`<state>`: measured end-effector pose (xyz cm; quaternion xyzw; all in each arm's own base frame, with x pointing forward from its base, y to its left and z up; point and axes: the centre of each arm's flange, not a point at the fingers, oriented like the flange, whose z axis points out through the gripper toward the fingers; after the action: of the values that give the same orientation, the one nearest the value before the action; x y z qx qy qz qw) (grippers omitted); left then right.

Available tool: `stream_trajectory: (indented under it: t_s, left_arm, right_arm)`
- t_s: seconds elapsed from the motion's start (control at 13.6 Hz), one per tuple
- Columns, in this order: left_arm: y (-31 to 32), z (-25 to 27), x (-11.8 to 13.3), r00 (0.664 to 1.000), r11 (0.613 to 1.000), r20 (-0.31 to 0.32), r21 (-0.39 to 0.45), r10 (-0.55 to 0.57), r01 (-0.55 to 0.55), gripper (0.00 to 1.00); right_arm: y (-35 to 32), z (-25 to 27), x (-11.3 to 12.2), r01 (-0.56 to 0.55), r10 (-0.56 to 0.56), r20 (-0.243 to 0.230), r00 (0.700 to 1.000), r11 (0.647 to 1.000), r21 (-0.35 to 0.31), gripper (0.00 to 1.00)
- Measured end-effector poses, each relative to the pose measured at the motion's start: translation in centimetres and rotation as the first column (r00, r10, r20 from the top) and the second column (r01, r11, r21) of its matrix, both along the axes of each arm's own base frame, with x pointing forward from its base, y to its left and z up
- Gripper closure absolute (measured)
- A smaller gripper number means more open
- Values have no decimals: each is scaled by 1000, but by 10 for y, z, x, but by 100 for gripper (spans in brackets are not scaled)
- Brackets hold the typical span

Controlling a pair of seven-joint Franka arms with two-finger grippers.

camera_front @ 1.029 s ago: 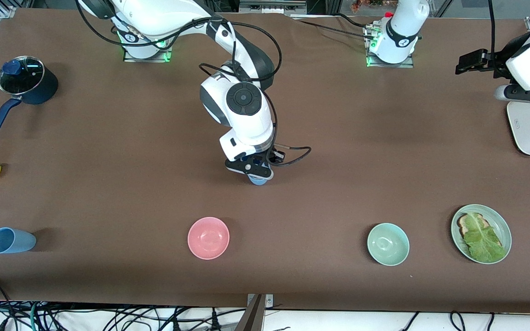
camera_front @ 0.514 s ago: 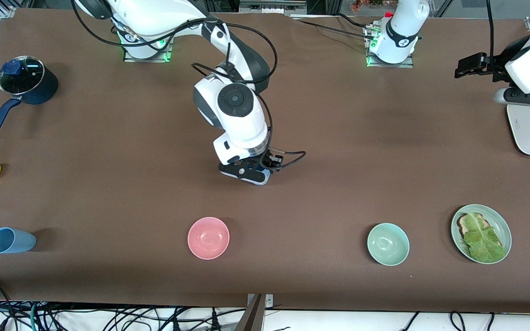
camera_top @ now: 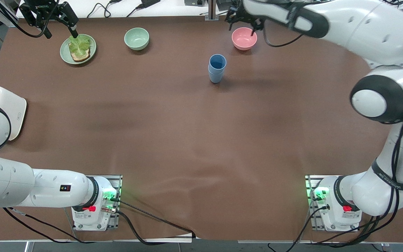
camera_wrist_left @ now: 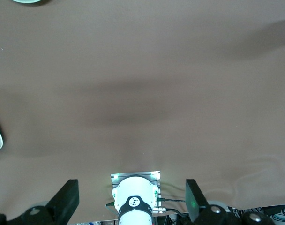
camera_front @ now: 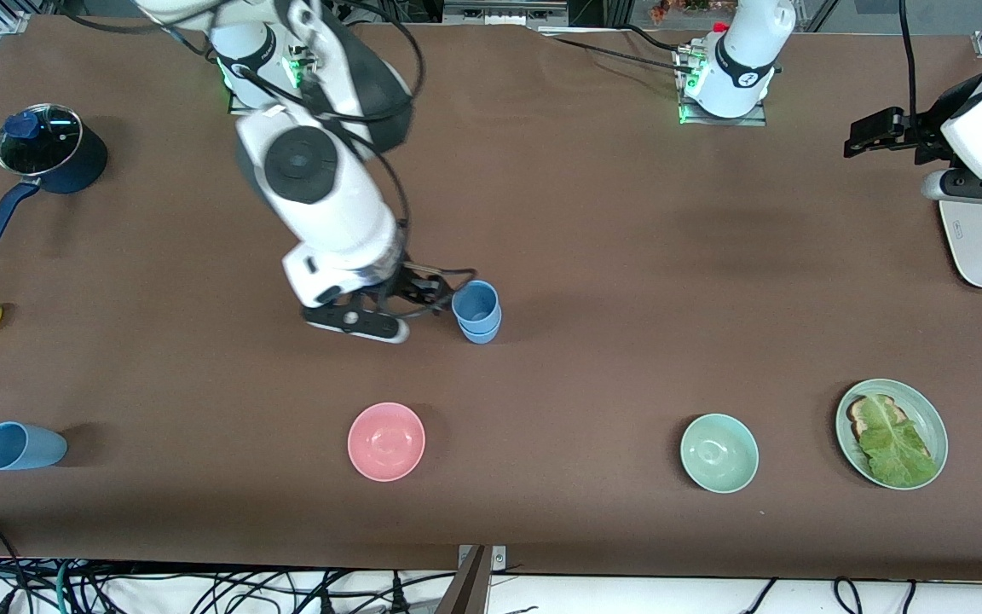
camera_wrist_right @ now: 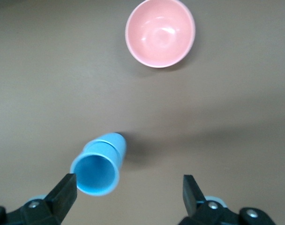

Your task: Stack blue cups with both arms

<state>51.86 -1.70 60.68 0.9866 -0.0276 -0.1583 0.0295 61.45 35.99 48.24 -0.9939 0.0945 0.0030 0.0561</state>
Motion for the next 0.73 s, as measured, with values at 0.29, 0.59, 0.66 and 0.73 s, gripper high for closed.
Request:
stream_trajectory:
  t_s: [0.29, 0.59, 0.66, 0.73]
  left_arm:
    - [0, 0, 2, 1000, 1000, 15, 0, 1, -1, 0]
    - [0, 1, 5, 1000, 1000, 31, -1, 2, -2, 0]
    - [0, 1, 5, 999, 1000, 34, -1, 2, -2, 0]
    - [0, 1, 6, 999, 1000, 38, -1, 2, -2, 0]
  right_arm:
    - [-86, 70, -28, -116, 115, -63, 991, 993, -15, 0]
    - [-162, 109, -57, -190, 184, -88, 979, 979, -66, 0]
    - [-183, 117, -63, -203, 196, -92, 976, 976, -73, 0]
    - [-207, 125, -68, -220, 212, -95, 973, 973, -76, 0]
